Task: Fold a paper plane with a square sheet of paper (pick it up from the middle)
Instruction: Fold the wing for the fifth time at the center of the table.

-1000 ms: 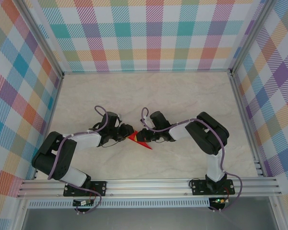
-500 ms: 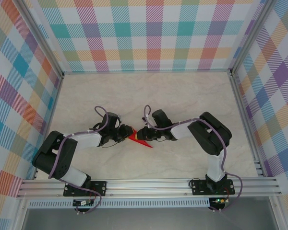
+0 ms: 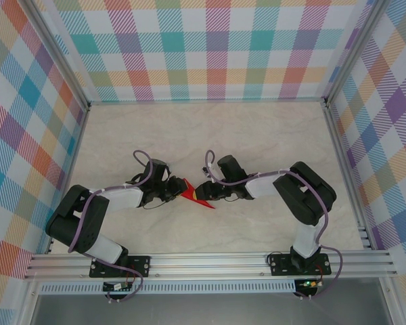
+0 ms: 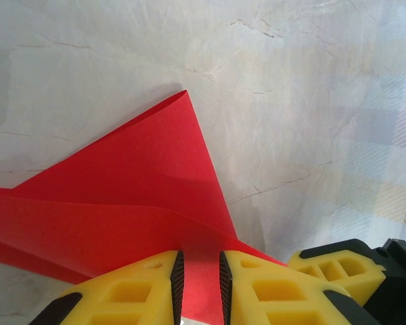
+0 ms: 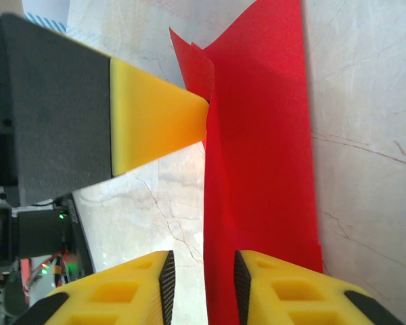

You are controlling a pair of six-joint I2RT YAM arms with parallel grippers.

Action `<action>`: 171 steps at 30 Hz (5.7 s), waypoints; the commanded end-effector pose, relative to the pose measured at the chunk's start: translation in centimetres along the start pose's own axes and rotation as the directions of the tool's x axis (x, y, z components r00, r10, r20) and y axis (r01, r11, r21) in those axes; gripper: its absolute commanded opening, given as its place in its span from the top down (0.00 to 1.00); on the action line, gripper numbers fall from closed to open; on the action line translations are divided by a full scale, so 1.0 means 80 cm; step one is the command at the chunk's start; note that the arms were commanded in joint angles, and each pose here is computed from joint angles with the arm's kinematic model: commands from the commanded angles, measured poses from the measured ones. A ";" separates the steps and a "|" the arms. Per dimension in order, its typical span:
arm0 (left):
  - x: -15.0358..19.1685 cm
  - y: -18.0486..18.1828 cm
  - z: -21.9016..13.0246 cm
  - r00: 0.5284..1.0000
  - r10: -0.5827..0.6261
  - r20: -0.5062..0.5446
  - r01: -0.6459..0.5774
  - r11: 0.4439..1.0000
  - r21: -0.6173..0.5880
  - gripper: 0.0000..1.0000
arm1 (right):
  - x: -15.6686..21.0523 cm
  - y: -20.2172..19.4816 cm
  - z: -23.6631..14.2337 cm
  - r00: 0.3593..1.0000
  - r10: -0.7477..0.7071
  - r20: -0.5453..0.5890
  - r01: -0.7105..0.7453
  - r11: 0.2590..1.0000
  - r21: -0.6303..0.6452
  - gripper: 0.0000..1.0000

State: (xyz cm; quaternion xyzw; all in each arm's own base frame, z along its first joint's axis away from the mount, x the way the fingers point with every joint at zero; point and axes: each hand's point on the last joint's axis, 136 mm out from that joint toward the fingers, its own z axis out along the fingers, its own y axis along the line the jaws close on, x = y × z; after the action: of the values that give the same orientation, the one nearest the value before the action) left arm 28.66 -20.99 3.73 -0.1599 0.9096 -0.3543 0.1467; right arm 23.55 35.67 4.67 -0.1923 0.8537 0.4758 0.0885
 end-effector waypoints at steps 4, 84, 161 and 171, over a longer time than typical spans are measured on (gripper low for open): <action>-0.004 -0.002 0.003 1.000 0.014 0.003 -0.014 1.000 -0.021 0.77 | 0.004 0.002 -0.012 0.984 -0.180 0.009 0.180 0.983 0.029 0.67; 0.036 -0.029 -0.013 0.990 0.135 -0.037 -0.131 0.987 0.088 0.71 | 0.015 -0.034 0.015 0.986 0.107 -0.125 -0.114 0.992 -0.049 1.00; 0.031 0.029 0.020 0.993 0.090 -0.078 -0.103 0.977 -0.186 0.82 | 0.021 -0.035 0.011 0.983 0.111 -0.145 -0.116 0.993 -0.028 0.96; 0.032 0.033 0.020 0.993 0.085 -0.082 -0.100 0.975 -0.201 0.82 | 0.014 -0.011 -0.003 0.983 0.118 -0.143 -0.126 0.991 -0.047 0.88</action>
State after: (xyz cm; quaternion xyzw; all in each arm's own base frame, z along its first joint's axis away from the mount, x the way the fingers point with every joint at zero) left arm 27.24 -22.31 1.95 -0.1097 0.9393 -0.2981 0.1294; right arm 23.40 35.07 2.64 -0.1810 0.8530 0.4894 0.0090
